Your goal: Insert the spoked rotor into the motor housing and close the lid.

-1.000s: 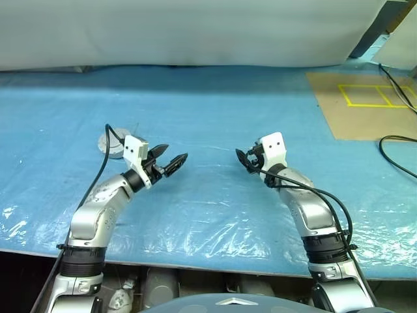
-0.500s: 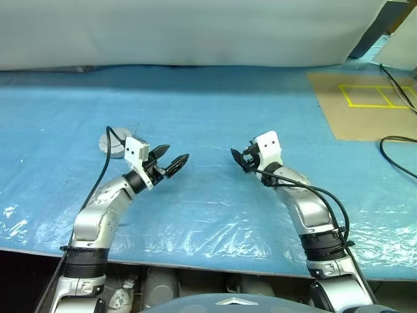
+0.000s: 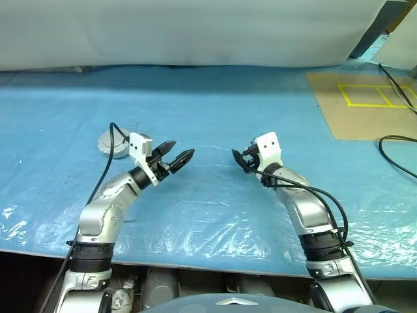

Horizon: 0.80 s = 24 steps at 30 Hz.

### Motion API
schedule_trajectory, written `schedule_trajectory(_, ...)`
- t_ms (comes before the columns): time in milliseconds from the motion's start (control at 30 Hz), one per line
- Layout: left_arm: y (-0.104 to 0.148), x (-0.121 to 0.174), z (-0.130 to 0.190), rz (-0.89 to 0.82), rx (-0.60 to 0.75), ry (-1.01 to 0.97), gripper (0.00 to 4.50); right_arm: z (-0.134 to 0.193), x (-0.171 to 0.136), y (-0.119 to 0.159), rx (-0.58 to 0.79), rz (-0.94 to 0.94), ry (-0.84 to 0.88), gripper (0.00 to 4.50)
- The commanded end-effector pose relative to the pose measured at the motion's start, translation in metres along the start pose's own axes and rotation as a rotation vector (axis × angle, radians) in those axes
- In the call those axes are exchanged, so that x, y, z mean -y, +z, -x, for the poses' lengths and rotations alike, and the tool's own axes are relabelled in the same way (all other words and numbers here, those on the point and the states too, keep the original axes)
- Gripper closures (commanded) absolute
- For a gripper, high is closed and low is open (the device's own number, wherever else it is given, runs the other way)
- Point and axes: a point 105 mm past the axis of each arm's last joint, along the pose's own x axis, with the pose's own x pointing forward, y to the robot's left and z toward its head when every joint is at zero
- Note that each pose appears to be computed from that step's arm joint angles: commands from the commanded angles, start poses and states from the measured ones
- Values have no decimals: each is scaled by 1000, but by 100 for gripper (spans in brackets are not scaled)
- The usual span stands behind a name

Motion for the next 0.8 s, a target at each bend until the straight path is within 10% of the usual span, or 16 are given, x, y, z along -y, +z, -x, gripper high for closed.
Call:
schedule_trajectory(33, 11, 7, -1, -39, 22, -31, 17, 4, 1, 12, 49, 6, -14, 90)
schedule_trajectory(800, 3, 14, -5, -30, 17, -38, 17, 0, 4, 12, 35, 16, 6, 90)
